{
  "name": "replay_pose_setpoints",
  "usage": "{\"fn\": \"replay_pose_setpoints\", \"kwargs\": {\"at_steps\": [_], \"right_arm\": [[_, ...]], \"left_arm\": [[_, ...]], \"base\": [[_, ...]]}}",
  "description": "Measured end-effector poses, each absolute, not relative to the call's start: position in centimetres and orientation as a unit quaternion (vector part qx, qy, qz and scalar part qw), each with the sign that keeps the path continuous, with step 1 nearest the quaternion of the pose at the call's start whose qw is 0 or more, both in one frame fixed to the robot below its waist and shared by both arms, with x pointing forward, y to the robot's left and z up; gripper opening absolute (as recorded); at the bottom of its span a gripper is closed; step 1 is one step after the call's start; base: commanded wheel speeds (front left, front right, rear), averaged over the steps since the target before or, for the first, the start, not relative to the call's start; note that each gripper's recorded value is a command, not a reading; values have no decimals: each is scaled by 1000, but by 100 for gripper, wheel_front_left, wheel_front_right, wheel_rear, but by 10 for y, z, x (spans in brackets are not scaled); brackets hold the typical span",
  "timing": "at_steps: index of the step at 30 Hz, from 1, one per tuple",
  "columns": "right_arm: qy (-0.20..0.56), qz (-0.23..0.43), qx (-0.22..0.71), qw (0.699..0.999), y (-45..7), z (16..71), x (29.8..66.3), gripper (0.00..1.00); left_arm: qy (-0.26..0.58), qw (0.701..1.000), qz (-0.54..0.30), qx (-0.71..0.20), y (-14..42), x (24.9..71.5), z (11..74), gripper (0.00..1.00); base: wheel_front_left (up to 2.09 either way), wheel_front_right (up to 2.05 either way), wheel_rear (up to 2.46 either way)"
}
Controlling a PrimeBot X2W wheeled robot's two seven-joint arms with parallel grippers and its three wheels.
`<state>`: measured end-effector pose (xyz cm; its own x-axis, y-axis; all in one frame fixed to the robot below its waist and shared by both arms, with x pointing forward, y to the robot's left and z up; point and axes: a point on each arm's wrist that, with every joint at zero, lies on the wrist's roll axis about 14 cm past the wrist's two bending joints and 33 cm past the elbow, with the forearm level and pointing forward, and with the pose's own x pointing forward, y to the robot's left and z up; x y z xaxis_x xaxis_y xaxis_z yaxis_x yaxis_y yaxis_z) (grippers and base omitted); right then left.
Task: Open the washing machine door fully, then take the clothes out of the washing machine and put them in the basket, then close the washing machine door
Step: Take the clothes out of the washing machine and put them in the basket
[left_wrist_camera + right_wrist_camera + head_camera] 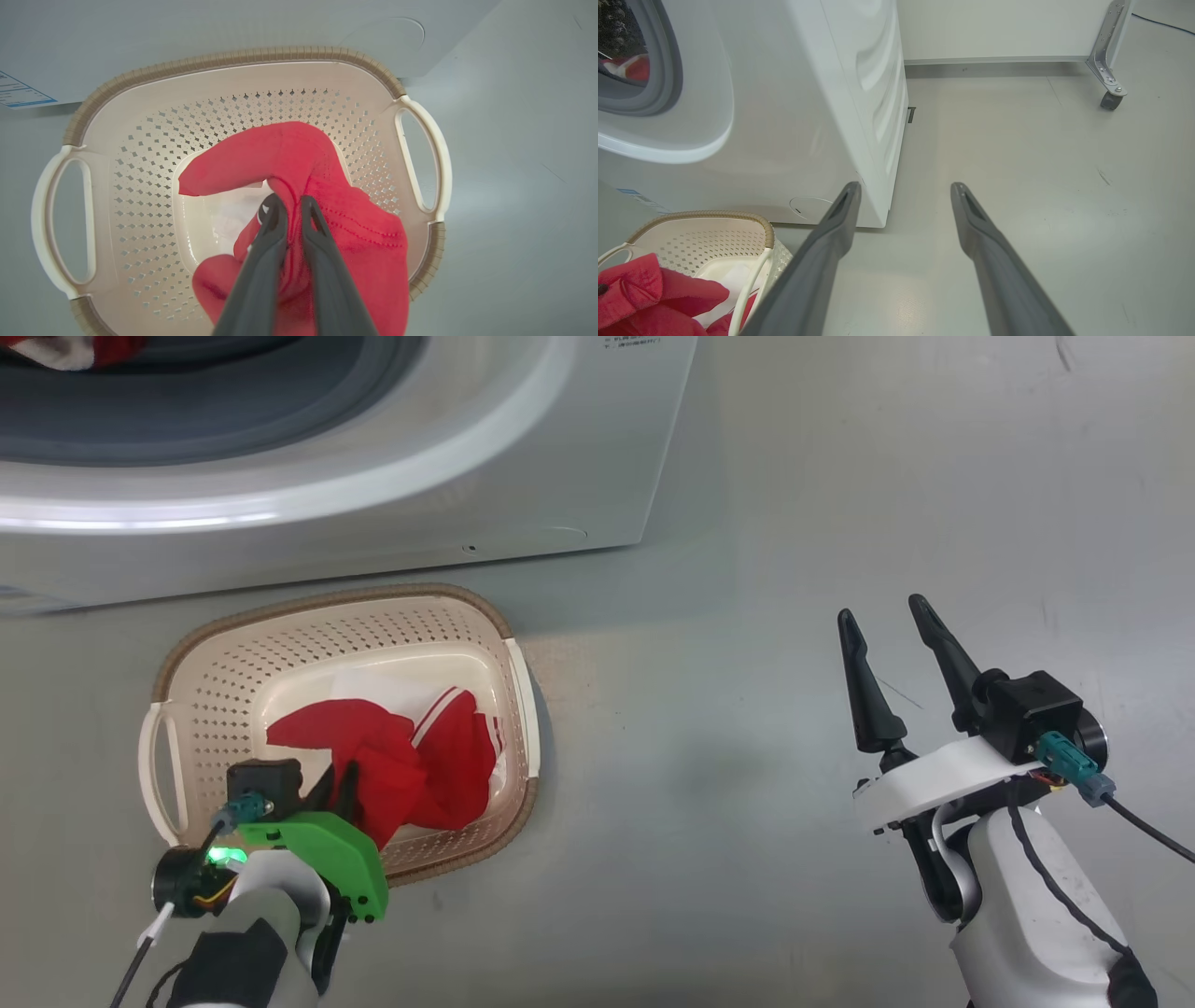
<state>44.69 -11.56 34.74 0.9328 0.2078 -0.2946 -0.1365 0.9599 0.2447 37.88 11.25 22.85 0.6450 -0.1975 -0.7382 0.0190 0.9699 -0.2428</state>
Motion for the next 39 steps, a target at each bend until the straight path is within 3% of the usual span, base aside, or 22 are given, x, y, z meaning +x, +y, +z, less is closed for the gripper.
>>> {"fn": "replay_pose_setpoints", "kwargs": {"at_steps": [12,13,15,24,39], "right_arm": [[171,78,111,976,-123,323,465,100],[173,78,111,976,-123,320,465,100],[177,76,111,975,-124,315,467,100],[187,52,106,975,-141,303,467,100],[154,65,109,980,-132,336,473,100]], "left_arm": [[422,899,-40,-116,110,405,199,0],[424,897,-41,-116,108,405,195,16],[426,897,-35,-116,109,405,190,100],[435,893,-40,-109,108,407,179,100],[355,927,-17,-121,125,431,232,100]], "base": [[0,0,0],[0,0,0],[0,0,0],[0,0,0],[0,0,0]]}}
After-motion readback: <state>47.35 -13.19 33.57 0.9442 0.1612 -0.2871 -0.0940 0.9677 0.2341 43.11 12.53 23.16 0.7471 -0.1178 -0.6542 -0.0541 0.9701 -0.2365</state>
